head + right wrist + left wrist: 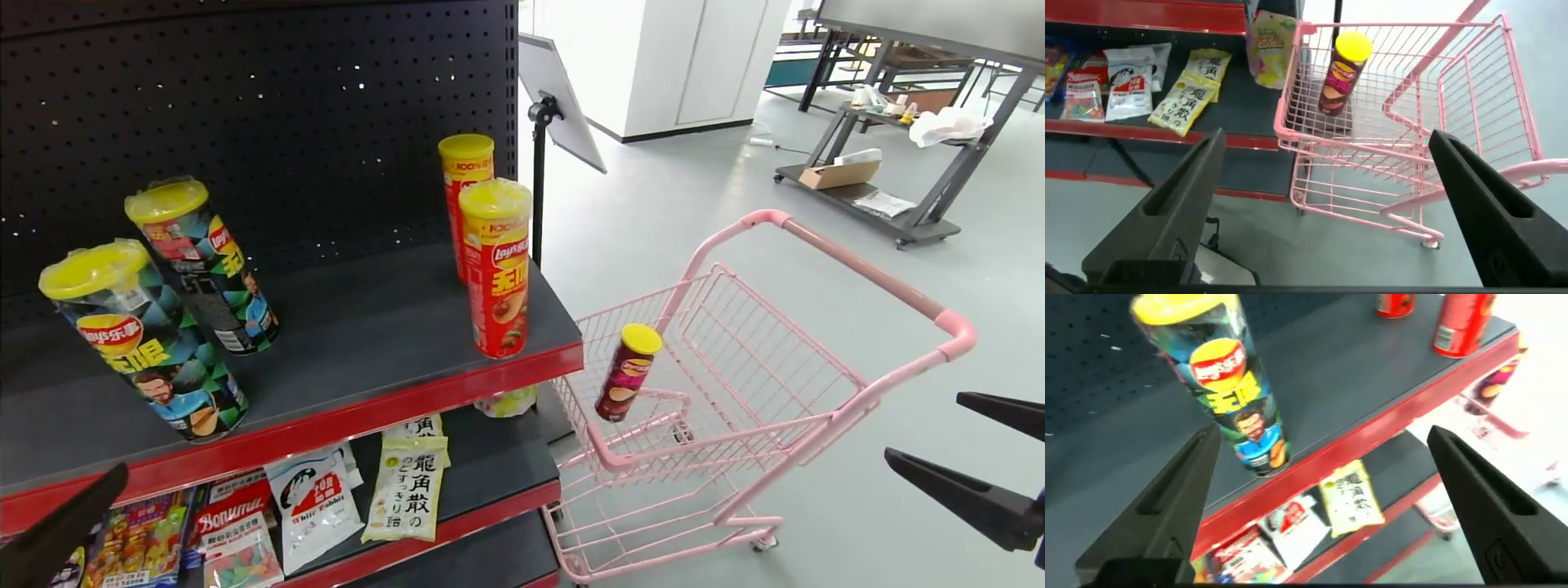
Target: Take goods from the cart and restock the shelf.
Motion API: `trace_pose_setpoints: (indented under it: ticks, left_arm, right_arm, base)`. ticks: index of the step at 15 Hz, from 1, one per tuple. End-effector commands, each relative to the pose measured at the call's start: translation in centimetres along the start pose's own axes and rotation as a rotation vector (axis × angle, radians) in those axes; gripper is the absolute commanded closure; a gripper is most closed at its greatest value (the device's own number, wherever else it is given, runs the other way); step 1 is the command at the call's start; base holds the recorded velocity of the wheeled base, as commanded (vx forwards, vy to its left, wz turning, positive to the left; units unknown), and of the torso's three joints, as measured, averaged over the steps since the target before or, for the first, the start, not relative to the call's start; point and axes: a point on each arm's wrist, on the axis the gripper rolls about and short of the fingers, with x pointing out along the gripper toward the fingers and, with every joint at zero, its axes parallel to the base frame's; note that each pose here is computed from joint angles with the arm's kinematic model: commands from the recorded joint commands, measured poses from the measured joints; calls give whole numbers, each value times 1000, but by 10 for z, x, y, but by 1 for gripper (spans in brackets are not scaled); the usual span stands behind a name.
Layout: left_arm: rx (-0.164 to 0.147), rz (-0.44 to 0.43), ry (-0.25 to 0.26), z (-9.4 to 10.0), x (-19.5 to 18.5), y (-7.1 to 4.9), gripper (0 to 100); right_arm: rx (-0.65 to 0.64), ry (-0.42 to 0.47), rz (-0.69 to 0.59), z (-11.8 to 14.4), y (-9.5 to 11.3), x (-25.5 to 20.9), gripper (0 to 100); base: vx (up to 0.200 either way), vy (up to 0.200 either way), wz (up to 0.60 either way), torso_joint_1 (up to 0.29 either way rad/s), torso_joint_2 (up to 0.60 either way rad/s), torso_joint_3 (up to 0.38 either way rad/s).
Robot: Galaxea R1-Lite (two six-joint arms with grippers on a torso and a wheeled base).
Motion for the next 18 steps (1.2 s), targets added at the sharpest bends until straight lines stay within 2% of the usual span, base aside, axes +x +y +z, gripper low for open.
trace_pose_setpoints:
  ticks: [1, 2, 6, 8, 18]
  left_arm:
    - [-47, -40, -28, 3, -3, -1, 0]
    - [-77, -51, -30, 5, -3, -1, 0]
    - [-74, -50, -65, 3, -11, -1, 0]
    - [-75, -63, -54, -6, -26, -4, 0]
    - [-70, -58, -46, -10, -30, -5, 0]
  right_arm:
    - [3, 18, -19, 0, -1, 3, 0]
    - [7, 32, -29, -1, -2, 5, 0]
    - [8, 42, -26, -2, -2, 8, 0]
    - [12, 63, -23, -4, -3, 11, 0]
    - [10, 73, -21, -9, -2, 10, 0]
  base:
    - [0, 0, 600, -95, 178, 110]
    - [0, 0, 600, -144, 315, 173]
    - [0, 0, 600, -141, 339, 190]
    - [0, 0, 600, -159, 347, 210]
    - [0, 0, 0, -25, 61, 35]
